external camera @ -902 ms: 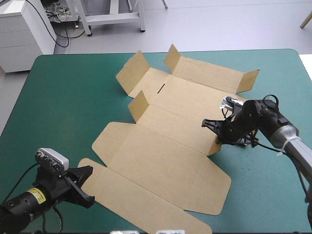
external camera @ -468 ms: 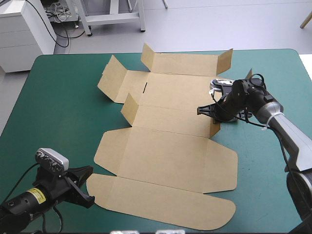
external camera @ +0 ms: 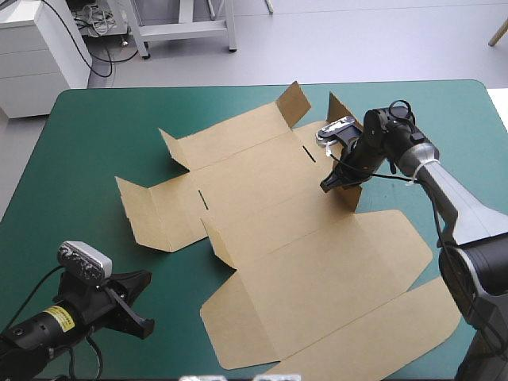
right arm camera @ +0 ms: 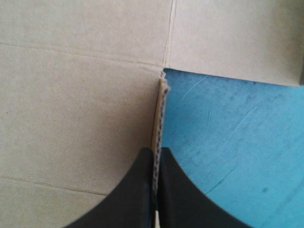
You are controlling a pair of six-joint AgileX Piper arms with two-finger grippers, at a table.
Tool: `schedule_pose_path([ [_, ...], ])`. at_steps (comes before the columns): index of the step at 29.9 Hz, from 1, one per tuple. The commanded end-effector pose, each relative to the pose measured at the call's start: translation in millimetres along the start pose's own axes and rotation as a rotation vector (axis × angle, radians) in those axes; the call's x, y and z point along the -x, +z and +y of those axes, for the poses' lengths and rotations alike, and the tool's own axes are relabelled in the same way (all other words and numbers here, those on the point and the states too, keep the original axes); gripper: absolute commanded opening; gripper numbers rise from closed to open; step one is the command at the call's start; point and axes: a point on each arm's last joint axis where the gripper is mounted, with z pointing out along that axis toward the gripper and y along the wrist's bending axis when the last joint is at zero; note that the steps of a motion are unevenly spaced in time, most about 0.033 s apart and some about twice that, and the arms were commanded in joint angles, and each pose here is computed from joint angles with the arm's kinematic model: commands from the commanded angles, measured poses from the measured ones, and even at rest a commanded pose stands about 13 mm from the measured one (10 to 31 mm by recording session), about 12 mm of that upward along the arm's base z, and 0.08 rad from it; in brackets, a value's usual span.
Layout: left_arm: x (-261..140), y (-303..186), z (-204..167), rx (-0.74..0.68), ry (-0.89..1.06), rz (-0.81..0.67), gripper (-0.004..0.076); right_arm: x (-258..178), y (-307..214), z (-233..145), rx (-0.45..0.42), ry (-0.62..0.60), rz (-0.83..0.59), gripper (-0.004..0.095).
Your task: Fold the box
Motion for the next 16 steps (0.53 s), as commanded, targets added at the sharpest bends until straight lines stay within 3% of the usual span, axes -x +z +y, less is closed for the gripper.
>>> schedule_pose_path([
  [1,13.9,-5.4,-1.8,-0.009,-0.019,-0.088,-0.0008,11.7,-32.7,-5.7,-0.071,-0.136,-0.115,-0.0021],
  [8,13.9,-5.4,-1.8,-0.010,-0.019,-0.088,-0.0008,32.8,-34.6,-4.0,-0.096,-0.336,-0.226,-0.0021],
  [16,14.1,-5.5,-1.8,-0.009,-0.019,-0.090,-0.0008,58.0,-36.6,18.7,-0.262,-0.740,-0.356,-0.0022],
])
